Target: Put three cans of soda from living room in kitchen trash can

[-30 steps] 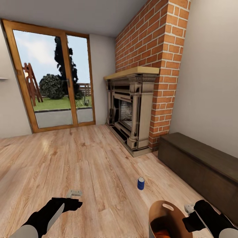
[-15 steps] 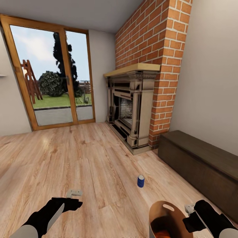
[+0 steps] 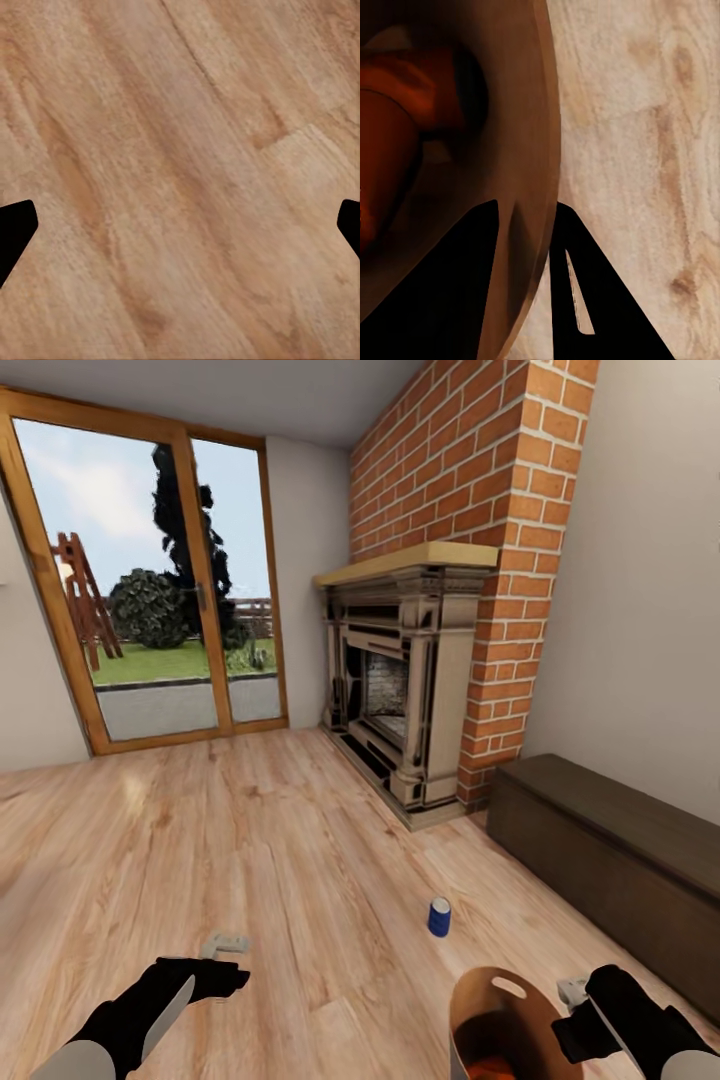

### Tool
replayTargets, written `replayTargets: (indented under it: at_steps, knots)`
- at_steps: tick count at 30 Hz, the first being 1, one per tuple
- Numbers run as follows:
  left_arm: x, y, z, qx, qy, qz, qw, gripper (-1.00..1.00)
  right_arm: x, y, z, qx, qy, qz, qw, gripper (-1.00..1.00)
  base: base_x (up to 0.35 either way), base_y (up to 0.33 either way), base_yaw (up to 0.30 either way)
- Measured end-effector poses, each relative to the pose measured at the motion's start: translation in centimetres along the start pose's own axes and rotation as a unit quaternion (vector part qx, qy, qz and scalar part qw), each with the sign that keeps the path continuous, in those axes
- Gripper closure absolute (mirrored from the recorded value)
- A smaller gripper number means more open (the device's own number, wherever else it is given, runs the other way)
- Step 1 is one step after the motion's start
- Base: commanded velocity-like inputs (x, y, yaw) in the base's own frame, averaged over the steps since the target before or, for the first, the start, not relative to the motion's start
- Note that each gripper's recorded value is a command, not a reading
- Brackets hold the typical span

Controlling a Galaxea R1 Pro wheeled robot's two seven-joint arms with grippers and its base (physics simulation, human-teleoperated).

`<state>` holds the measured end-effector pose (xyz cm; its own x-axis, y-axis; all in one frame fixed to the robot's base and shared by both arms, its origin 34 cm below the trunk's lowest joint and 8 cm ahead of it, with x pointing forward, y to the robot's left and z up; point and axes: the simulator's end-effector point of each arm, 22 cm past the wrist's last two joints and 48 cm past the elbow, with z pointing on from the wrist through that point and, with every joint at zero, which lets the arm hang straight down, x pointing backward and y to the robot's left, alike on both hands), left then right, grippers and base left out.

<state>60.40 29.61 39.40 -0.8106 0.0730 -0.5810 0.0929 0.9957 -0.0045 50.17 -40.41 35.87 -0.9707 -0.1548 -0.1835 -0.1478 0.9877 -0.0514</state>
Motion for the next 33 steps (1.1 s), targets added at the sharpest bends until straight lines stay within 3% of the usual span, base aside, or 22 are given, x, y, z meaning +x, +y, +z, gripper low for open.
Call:
replayTargets:
  at_steps: [18,33]
  knots:
    - [0.0,-0.1,0.0,0.002,0.001,0.000,1.0000,-1.00,0.0,-0.1,0.0,0.000,0.001,0.002,1.0000,1.00,0.208,0.209,-0.242]
    - [0.5,-1.7,0.3,0.005,0.006,0.024,0.9997,-1.00,0.1,-0.4,-0.1,0.004,0.001,0.002,1.0000,1.00,0.171,-0.168,-0.251]
